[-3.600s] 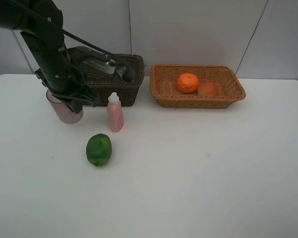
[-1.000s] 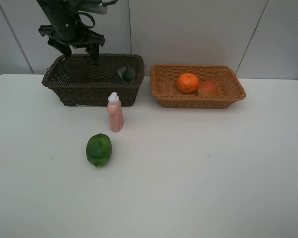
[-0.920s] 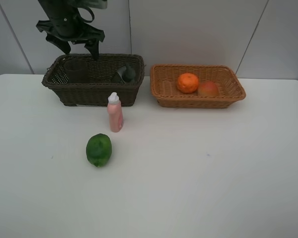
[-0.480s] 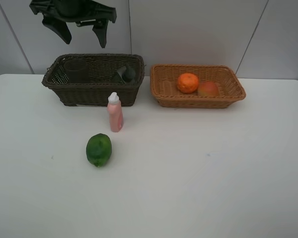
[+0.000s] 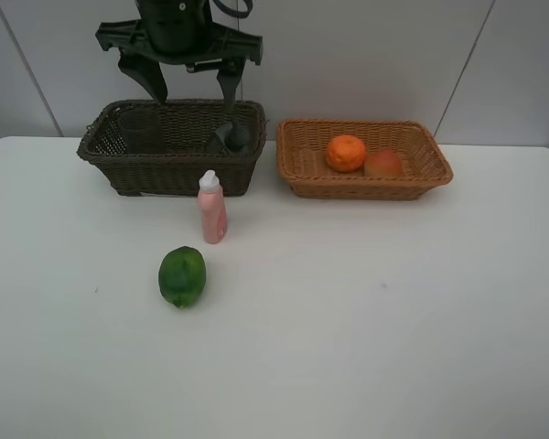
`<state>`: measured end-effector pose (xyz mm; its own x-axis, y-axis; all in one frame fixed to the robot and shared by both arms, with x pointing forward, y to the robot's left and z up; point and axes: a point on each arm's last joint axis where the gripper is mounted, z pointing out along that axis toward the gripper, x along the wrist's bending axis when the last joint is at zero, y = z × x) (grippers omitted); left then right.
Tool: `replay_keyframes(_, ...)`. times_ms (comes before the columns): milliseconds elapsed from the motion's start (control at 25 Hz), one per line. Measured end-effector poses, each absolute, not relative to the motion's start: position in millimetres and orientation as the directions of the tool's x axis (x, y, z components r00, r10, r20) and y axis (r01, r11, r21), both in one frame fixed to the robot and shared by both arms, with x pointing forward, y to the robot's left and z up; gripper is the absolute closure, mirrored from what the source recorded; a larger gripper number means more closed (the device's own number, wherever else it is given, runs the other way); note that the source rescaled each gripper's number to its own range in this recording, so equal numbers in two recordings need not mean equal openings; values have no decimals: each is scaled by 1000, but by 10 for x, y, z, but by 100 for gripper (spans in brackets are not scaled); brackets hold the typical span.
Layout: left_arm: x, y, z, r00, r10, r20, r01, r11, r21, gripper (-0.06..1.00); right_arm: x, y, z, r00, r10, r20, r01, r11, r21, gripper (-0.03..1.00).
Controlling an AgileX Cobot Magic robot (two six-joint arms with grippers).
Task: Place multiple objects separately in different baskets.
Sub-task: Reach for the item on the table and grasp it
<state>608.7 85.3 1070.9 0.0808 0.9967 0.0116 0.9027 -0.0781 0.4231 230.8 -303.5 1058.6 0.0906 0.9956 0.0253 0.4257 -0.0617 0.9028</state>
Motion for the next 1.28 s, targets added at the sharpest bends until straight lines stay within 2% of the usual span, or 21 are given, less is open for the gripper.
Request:
replay_keyframes(240, 6043, 873, 10381, 57, 998, 17, 923, -59, 380, -5, 2308, -3035, 10586, 91, 996, 25, 426, -62, 903, 9)
replay_keyframes(760, 6044, 835, 9932, 61, 998, 8, 943, -60, 327, -5, 2308, -3035, 10586, 91, 996, 25, 426, -62, 903, 9)
replay_keyframes(1280, 6031, 819, 9615, 105, 994, -41, 915, -80, 396, -5, 2308, -3035, 10586, 91, 996, 25, 426, -62, 903, 9)
